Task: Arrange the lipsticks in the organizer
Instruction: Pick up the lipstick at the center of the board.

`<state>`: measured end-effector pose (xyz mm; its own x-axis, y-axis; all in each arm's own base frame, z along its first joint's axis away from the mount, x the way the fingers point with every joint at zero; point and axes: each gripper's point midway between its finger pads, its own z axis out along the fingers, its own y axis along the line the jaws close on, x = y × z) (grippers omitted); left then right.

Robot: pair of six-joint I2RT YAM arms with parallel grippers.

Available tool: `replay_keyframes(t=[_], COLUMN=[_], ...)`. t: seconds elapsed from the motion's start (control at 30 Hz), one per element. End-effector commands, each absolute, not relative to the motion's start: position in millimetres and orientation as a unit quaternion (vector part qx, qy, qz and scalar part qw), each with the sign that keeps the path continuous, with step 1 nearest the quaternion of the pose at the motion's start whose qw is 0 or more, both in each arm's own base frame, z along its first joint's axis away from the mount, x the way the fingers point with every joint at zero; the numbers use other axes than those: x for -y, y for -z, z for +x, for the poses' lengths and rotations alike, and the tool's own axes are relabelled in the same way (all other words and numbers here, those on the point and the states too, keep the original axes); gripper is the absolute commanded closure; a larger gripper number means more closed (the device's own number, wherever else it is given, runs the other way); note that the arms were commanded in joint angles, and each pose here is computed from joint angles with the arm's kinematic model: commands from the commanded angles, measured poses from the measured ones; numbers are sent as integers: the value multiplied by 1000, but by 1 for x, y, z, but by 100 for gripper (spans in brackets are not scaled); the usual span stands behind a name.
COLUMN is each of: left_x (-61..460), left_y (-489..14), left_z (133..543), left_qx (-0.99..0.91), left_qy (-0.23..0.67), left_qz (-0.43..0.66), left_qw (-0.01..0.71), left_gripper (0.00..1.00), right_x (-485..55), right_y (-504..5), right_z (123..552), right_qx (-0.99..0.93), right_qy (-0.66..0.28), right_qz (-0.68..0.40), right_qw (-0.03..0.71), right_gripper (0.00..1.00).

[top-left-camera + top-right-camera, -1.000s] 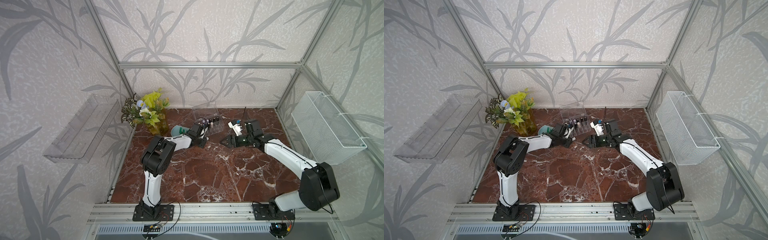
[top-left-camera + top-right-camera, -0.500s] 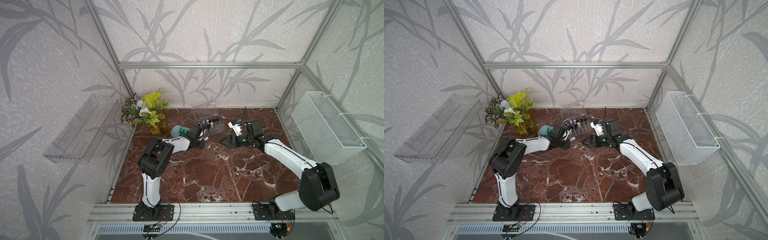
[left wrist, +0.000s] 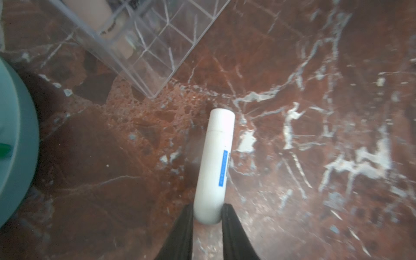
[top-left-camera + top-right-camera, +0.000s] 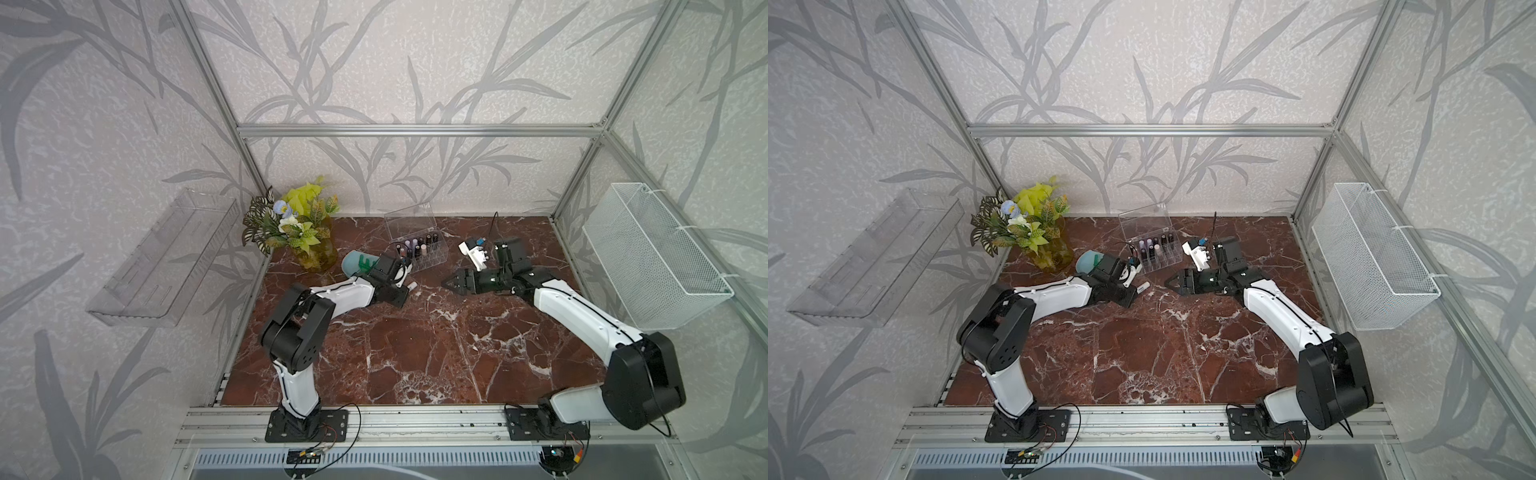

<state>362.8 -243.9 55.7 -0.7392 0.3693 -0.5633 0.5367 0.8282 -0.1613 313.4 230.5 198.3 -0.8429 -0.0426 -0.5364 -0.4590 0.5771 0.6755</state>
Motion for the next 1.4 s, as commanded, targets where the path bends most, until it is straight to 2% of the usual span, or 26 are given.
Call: replay_keyframes(t=[0.0,0.17,0.3,0.73,1.1,1.37], left_x=[262,284,298,307,309,308], left_y=[-92,-149,-179,-232,-248,-248], left_z=[339,316,300,272,261,264], left_qx=[-897,-844,-810,-747,-734,-741], left_qy=[239,347,411,498,510,497], left_qz=[261,278,293,315,325,321], left_qw=[265,300,298,308,309,317], left_gripper=[76,77,78,81,81,82], right_x=[-232,-228,-227,-231,-240,-253], right_y=[-234,-244,-242,-240,-257,-252], right_z=[308,304,303,308,308,300], right_qx=[-827,-818,-819,-809,-777,-771], right_qy=[-480,-494,-490,-502,-528,-547], right_qz=[-154,-153,-155,-158,-163,-180], right_qw=[249,253,255,263,302,270], right_gripper=[24,21,20,22,42,57])
